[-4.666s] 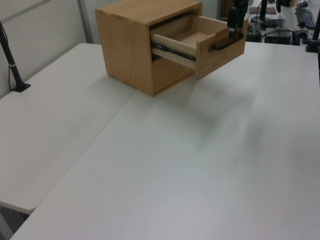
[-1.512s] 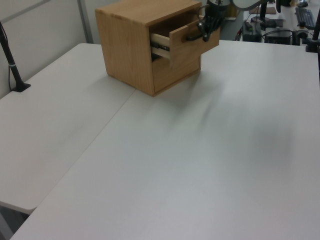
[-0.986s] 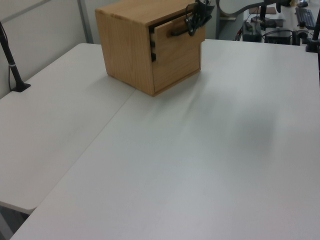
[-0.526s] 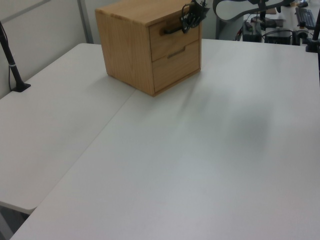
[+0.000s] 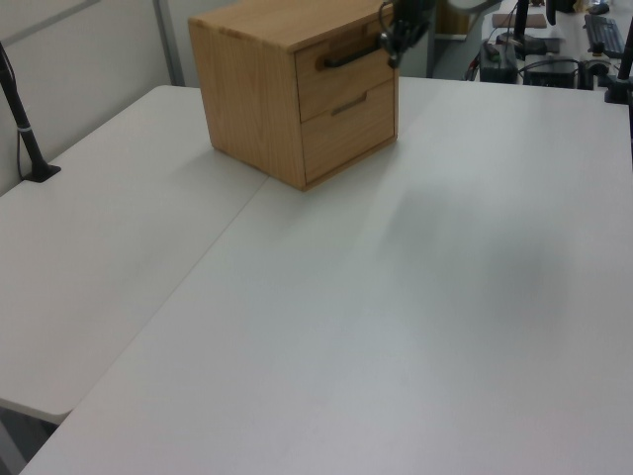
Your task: Close the drawer by sliding it
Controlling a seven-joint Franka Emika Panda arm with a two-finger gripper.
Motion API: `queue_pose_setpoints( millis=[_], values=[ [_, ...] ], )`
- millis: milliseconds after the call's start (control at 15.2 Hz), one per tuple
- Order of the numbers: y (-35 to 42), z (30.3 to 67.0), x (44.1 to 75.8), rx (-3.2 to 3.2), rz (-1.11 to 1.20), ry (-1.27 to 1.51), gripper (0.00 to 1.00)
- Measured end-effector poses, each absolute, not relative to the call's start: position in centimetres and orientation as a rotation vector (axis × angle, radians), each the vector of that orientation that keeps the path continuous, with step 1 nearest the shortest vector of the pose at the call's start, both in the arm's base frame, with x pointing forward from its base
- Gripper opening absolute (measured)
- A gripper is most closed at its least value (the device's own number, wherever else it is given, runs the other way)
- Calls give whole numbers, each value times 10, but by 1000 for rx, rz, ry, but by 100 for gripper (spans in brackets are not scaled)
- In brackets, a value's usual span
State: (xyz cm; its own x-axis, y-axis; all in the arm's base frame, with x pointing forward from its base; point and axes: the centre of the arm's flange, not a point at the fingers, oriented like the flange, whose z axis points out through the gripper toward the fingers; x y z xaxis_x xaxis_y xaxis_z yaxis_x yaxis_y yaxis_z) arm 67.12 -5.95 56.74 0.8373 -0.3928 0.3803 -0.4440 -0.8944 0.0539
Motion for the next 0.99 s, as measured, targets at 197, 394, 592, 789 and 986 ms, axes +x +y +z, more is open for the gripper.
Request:
queue_pose_setpoints(
  millis=[197,394,592,789,986],
  values=[
    [-7,592,621,3023,302,-672,0],
    [42,613,588,3068,206,-573,0],
    [63,601,573,3077,148,-482,11],
    [53,596,573,3094,128,-263,41],
    [36,607,569,3101,151,-137,70]
  ],
)
